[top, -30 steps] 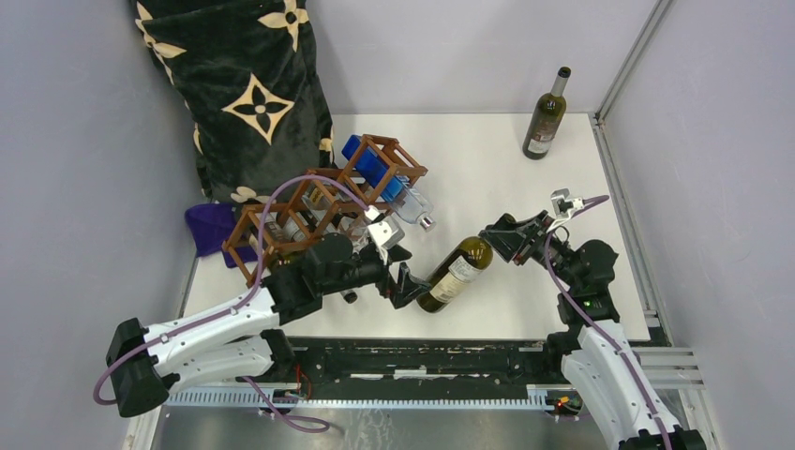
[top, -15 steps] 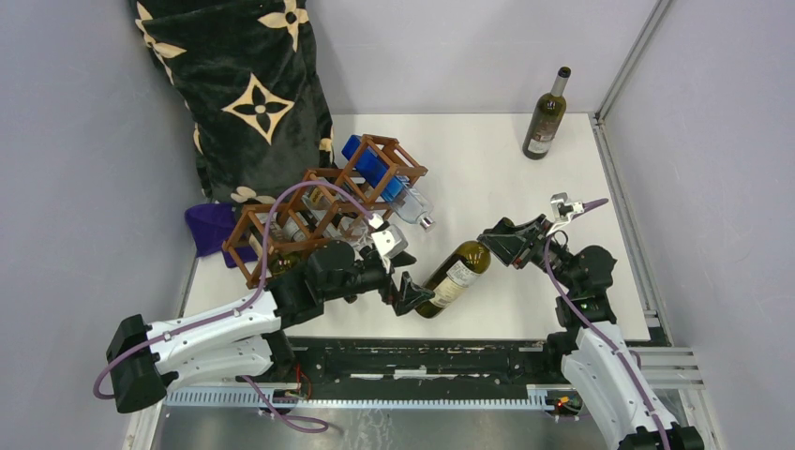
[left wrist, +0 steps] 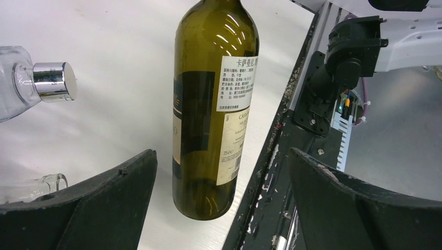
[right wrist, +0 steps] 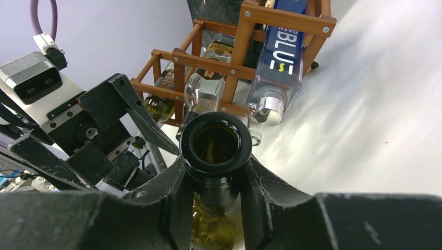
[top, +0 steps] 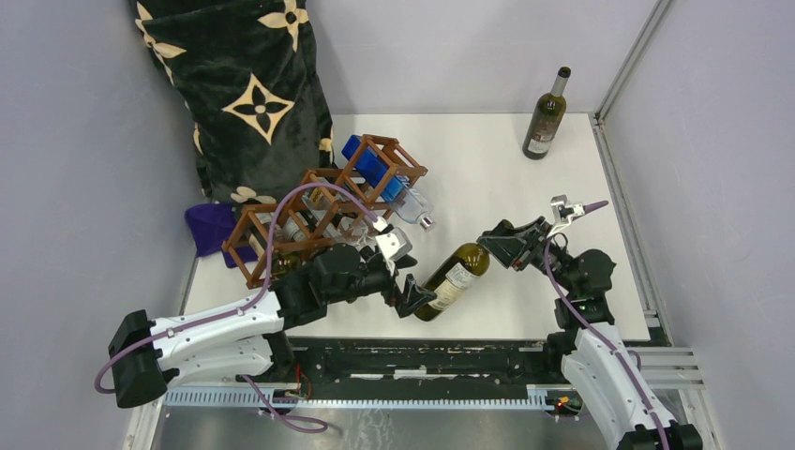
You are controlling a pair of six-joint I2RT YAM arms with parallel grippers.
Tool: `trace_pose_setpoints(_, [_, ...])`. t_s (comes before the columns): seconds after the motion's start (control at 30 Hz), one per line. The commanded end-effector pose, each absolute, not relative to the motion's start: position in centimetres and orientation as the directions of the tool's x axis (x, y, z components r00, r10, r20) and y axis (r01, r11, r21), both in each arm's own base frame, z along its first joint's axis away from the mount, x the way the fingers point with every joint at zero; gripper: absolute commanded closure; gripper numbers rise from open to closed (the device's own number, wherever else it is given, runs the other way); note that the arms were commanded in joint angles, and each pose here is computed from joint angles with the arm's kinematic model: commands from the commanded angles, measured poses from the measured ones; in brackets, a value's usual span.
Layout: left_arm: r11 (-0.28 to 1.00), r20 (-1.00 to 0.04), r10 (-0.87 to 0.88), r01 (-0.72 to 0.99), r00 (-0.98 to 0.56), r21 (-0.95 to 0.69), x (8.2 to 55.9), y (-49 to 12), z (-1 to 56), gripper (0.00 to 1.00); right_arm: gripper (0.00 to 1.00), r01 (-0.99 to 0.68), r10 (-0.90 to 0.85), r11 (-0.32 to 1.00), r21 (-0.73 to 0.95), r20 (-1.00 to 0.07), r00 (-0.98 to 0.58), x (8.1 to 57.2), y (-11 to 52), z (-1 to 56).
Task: Put the wine bottle on the wine rack
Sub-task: Pick up the wine bottle from the corner of the board.
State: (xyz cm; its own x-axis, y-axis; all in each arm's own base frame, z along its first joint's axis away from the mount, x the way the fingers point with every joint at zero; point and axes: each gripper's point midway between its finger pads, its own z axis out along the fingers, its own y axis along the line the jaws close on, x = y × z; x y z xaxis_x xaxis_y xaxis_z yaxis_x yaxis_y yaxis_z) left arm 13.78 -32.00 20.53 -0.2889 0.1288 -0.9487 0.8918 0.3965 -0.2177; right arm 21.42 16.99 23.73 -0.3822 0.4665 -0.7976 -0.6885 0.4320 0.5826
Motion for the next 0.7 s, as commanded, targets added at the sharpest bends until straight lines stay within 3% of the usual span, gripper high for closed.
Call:
trace_pose_setpoints(0.0, [0.400, -0.967, 0.088, 0.898, -0.238, -0.185, 14.4, -32.4, 22.3, 0.00, 1.00, -0.769, 0.517, 0.378, 0.516, -0.806, -0.287, 20.5, 17.0, 27.8])
trace_pose_setpoints(0.43, [0.448, -0.958, 0.131, 0.877, -0.254, -0.171, 15.4, -32.6, 22.4, 0.00, 1.00, -0.769, 0.533, 0.346, 0.537, -0.787, -0.310, 20.2, 17.2, 27.5])
trace_pose_setpoints(0.67, [0.375, -0.944, 0.194, 0.910, -0.267, -0.180, 14.9, -34.5, 21.5, 0.00, 1.00, -0.777, 0.555, 0.316, 0.544, -0.771, -0.313, 19.8, 17.2, 28.3])
